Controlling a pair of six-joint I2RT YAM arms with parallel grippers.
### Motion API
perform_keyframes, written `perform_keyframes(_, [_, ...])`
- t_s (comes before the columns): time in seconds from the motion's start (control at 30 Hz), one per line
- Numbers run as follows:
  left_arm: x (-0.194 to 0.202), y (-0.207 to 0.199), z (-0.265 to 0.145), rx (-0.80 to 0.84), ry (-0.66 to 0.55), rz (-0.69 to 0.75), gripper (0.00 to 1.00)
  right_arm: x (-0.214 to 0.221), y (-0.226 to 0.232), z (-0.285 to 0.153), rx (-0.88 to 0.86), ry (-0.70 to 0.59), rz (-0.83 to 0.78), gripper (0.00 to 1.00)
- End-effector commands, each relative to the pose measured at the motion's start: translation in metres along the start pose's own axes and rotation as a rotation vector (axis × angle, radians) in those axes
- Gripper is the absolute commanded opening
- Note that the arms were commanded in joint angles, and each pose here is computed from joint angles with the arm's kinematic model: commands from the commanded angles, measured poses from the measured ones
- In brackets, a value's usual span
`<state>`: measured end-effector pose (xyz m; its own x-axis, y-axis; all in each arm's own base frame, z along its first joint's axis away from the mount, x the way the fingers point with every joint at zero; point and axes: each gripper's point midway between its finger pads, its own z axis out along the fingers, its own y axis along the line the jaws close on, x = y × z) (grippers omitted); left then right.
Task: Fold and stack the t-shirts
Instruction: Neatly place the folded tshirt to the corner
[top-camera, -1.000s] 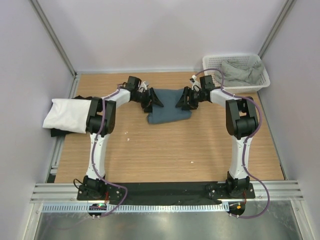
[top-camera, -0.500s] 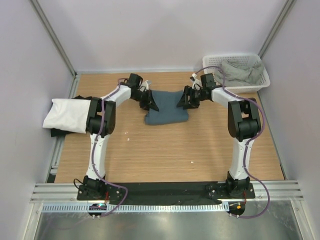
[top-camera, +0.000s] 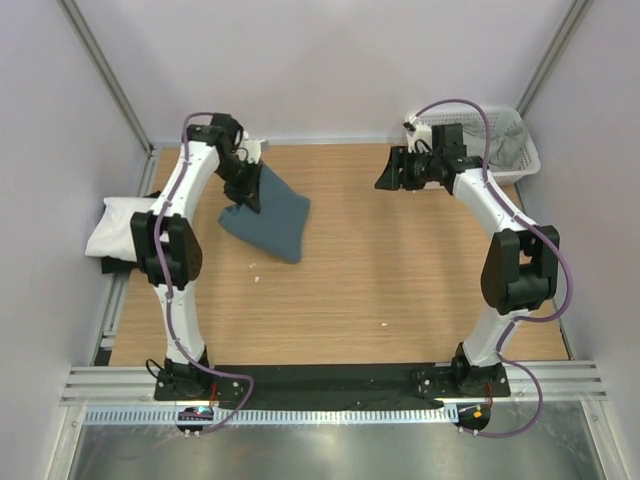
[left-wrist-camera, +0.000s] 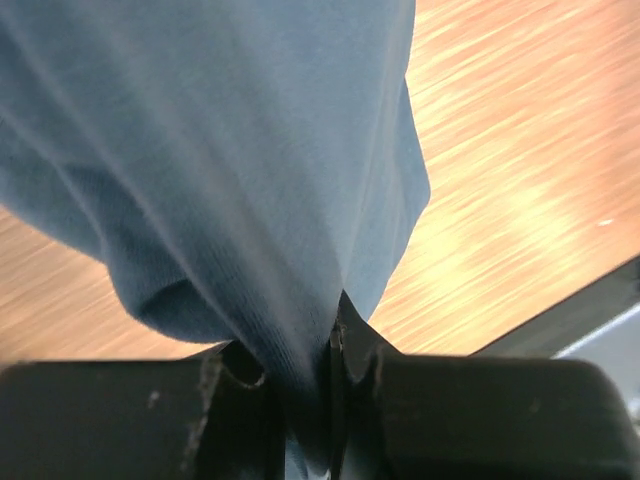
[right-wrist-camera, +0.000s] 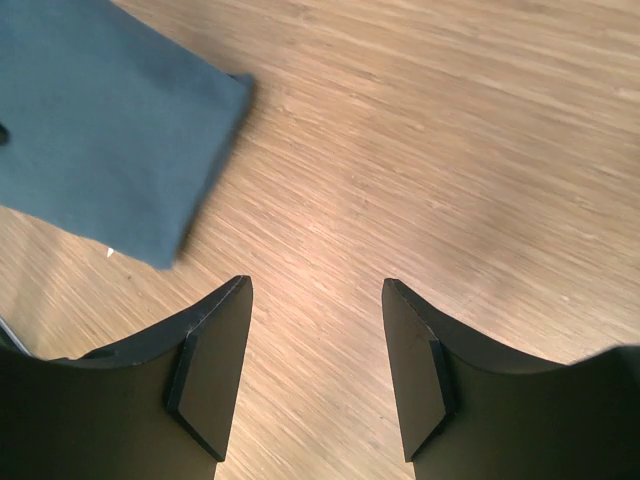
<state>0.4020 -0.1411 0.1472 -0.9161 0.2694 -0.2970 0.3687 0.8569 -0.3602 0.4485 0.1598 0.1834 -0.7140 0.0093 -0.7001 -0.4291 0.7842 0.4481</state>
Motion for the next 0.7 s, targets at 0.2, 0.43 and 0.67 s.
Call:
perform_keyframes(0.2, [0.025, 0.045, -0.107, -0.236, -0.048, 0.06, 0.0, 0.003, 0.001, -0.01, 0.017, -0.009, -0.047, 0.61])
perform_keyframes(0.43, [0.03, 0.053, -0.148, -0.306, -0.094, 0.071, 0.0, 0.01, -0.002, -0.006, 0.015, 0.003, -0.035, 0.61])
perform_keyframes(0.67, [0.048, 0.06, -0.19, -0.369, -0.098, 0.049, 0.0, 0.013, -0.005, -0.002, 0.012, 0.011, -0.026, 0.61])
